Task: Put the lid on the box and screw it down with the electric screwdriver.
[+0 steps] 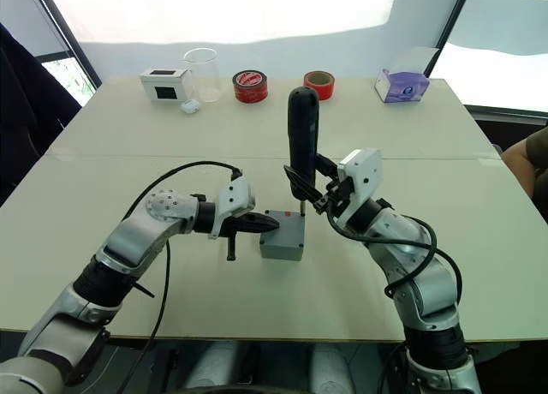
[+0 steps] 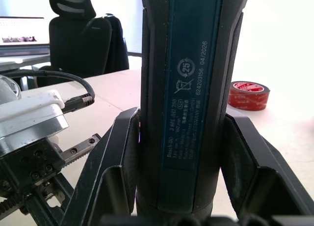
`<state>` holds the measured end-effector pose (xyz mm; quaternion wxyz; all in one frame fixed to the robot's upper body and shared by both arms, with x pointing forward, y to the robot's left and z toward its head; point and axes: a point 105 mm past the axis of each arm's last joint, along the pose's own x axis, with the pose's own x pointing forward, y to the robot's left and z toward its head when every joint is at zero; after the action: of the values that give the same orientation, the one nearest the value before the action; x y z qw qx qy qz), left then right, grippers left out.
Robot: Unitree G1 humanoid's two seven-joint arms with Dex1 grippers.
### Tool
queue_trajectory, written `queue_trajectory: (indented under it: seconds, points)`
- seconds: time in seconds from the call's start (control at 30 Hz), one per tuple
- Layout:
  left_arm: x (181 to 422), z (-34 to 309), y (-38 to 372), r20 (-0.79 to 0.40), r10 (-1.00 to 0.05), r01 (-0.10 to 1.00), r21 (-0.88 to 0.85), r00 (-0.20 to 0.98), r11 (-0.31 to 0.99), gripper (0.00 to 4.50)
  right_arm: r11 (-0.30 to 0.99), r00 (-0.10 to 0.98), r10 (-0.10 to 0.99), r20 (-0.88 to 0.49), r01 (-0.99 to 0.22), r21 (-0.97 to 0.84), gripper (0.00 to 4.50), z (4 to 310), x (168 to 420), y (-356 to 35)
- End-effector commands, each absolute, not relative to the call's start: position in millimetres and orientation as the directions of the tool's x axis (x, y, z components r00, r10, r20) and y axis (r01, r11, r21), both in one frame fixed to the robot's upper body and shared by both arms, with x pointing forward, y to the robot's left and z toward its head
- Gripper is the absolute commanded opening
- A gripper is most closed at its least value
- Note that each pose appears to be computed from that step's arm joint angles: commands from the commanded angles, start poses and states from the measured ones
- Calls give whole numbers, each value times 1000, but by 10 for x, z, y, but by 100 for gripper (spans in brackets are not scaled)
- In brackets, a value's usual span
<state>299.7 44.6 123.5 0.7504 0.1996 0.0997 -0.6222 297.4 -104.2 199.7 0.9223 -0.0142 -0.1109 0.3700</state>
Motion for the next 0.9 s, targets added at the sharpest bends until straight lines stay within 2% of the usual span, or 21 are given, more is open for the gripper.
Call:
queue_trajectory:
  seconds: [0.03,0.17,0.27,0.37,0.5,0.53,0.6,0.67,0.73,0.8,0.9]
  points:
    - [3016,1122,516,-428,-875,973,146,225,179,0,745,728,664,171,-662,-80,180,2104,3061,-1184]
    - [3014,1115,512,-421,-878,972,141,229,186,0,726,687,673,274,-684,-69,180,2709,3067,-1274]
    - [3038,1173,521,-382,-890,968,124,248,217,0,734,691,638,339,-679,2,180,3192,3121,-1474]
    - [3084,1288,525,-330,-906,964,103,266,246,0,732,720,627,296,-675,90,180,3337,3166,-1638]
    - [3127,1602,552,-217,-934,959,74,285,275,0,755,786,609,109,-616,223,180,3396,3237,-1980]
    - [3085,1683,555,-199,-943,964,77,266,255,0,819,831,556,-31,-541,194,180,3216,3279,-2134]
    - [3008,1783,555,-184,-956,972,83,231,219,0,889,855,457,-245,-430,155,180,2915,3290,-2384]
    - [2925,1851,545,-181,-965,980,89,192,179,0,928,858,372,-354,-350,126,180,2707,3299,-2597]
    - [2808,1897,535,-204,-969,986,115,141,119,0,961,827,277,-490,-236,145,180,2412,3284,-2857]
    - [2703,1869,528,-244,-964,987,139,108,75,0,967,728,253,-637,-182,176,180,2124,3146,-2985]
    - [2581,1824,530,-277,-957,988,147,81,41,0,974,617,225,-754,-118,194,180,1877,3004,-3123]
